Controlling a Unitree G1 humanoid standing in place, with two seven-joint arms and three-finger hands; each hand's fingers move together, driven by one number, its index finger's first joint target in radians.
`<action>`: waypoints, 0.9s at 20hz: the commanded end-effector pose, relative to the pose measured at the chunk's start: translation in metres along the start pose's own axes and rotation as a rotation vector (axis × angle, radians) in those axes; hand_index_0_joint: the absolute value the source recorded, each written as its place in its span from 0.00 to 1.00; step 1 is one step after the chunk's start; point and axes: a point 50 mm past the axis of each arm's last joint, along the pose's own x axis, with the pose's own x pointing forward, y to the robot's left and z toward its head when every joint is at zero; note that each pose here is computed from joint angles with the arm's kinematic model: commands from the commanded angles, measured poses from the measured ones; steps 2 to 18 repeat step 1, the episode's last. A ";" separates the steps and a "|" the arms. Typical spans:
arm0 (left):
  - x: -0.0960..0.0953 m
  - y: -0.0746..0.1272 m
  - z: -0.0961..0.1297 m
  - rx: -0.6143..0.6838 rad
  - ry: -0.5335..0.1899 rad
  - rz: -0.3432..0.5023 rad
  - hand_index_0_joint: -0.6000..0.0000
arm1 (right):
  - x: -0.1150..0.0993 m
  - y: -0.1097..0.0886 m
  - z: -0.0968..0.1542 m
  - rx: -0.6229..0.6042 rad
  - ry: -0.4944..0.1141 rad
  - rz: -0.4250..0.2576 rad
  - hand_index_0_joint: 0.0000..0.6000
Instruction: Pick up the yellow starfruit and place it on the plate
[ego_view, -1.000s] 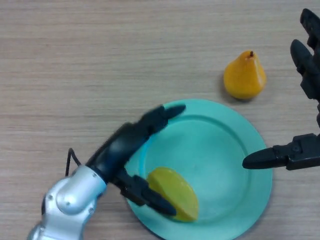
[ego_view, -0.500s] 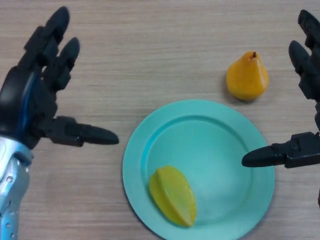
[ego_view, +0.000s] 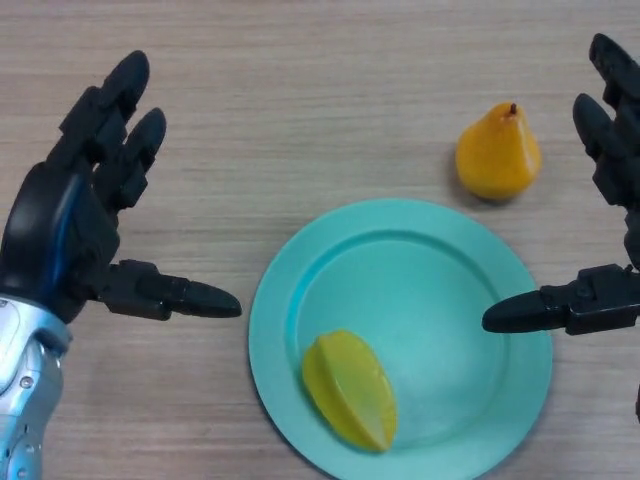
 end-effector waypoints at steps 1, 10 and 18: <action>-0.003 0.016 0.040 0.130 -0.225 0.051 1.00 | -0.003 -0.006 0.033 -0.086 -0.246 -0.008 0.00; -0.003 0.016 0.040 0.130 -0.225 0.051 1.00 | -0.003 -0.006 0.033 -0.086 -0.246 -0.008 0.00; -0.003 0.016 0.040 0.130 -0.225 0.051 1.00 | -0.003 -0.006 0.033 -0.086 -0.246 -0.008 0.00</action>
